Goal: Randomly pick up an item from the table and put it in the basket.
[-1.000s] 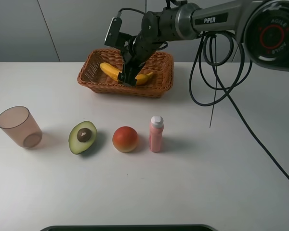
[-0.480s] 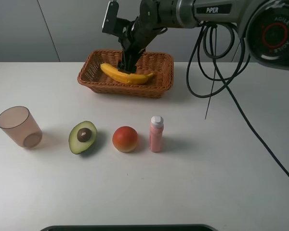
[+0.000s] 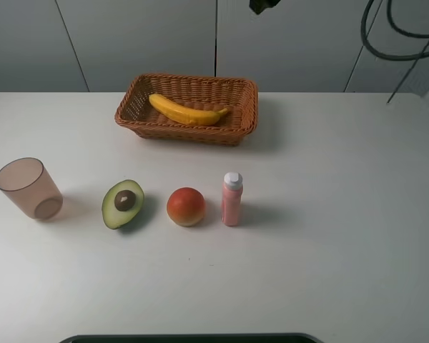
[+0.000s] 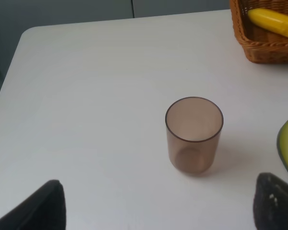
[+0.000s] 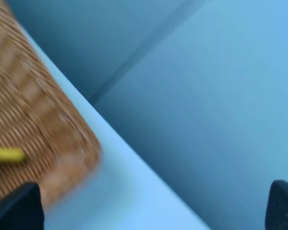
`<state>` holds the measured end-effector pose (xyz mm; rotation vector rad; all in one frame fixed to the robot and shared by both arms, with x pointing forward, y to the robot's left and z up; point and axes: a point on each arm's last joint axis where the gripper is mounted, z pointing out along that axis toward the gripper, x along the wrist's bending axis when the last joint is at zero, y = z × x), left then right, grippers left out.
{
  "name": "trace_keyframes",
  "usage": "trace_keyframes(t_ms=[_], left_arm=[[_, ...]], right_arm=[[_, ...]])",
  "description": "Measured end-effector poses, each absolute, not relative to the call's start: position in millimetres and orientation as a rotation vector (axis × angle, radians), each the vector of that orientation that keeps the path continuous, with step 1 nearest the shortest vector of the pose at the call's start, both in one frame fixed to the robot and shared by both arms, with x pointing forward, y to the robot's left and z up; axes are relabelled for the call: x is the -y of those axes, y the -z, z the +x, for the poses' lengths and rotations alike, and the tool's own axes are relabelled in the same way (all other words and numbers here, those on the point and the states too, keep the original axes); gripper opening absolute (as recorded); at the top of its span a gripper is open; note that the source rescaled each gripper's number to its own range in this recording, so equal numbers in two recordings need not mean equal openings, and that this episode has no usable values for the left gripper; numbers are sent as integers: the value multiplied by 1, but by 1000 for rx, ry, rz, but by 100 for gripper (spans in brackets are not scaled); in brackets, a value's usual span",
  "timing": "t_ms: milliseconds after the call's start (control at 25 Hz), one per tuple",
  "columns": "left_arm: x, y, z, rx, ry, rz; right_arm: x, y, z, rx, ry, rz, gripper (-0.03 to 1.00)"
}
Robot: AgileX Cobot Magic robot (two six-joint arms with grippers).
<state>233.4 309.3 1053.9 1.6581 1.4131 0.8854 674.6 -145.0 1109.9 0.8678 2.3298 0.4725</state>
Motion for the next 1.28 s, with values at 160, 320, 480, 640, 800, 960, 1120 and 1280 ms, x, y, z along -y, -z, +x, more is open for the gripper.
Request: trace_keyframes(t_ms=[160, 320, 480, 640, 800, 960, 1120, 1280], left_arm=[[-309, -1054, 233, -1413, -885, 1658], [-309, -1054, 233, -1413, -885, 1658], [-309, -1054, 233, -1413, -885, 1658], [-309, -1054, 233, -1413, -885, 1658], [-309, -1054, 233, -1413, -885, 1658], [-309, -1054, 233, -1413, -885, 1658], [-309, -1054, 233, -1413, -885, 1658], [-309, -1054, 233, -1414, -888, 1658]], right_arm=[[216, -1145, 656, -2290, -408, 1148, 100], [278, -1178, 634, -2164, -432, 1367, 100], [327, -1197, 605, -2038, -467, 1512, 100], [357, -1192, 561, -1994, -448, 1650, 100], [353, -1179, 503, -1978, -485, 1708, 100], [334, -1158, 450, -1923, -619, 1680, 100], [317, -1137, 400, -1812, -768, 1602, 100], [305, -1121, 348, -1733, -814, 1499, 100]])
